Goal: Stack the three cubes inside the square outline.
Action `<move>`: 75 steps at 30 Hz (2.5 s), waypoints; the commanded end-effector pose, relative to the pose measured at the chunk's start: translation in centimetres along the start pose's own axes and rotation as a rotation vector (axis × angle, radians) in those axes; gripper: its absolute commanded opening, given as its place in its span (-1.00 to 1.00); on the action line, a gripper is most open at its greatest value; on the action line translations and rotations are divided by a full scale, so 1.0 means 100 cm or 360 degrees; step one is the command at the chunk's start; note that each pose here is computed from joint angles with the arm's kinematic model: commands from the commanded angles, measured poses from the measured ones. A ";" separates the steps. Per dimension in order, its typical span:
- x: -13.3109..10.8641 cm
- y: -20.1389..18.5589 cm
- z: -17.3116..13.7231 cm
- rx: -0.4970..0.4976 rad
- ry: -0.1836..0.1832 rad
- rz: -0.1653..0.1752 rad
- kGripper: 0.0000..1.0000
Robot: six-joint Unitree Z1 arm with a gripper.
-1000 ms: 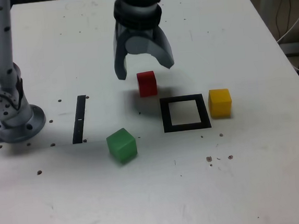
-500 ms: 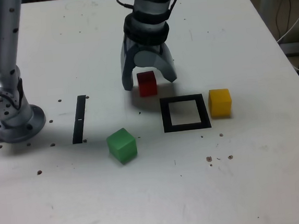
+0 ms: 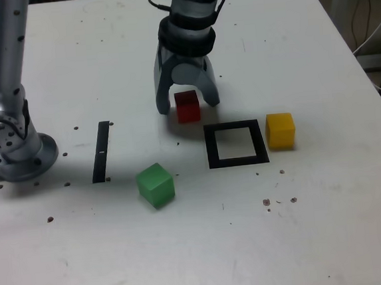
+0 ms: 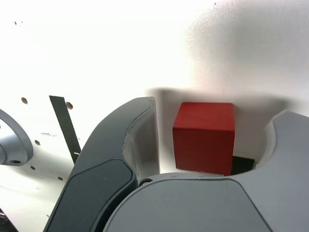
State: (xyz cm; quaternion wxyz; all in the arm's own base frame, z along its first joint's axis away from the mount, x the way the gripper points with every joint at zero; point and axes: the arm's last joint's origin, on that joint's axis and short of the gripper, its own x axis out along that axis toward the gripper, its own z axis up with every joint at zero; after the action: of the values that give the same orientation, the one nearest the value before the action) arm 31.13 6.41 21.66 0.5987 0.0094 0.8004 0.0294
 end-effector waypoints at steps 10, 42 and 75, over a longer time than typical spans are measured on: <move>0.003 0.001 0.006 0.0001 -0.0003 0.0000 0.15; -0.042 -0.031 0.009 0.0146 -0.0082 -0.0008 -0.34; -0.040 -0.091 0.037 0.0068 -0.0119 0.0083 -0.34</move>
State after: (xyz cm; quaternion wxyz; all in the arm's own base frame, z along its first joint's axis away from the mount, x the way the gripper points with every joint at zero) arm 35.69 -2.54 24.27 0.6282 0.0442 0.7762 0.0293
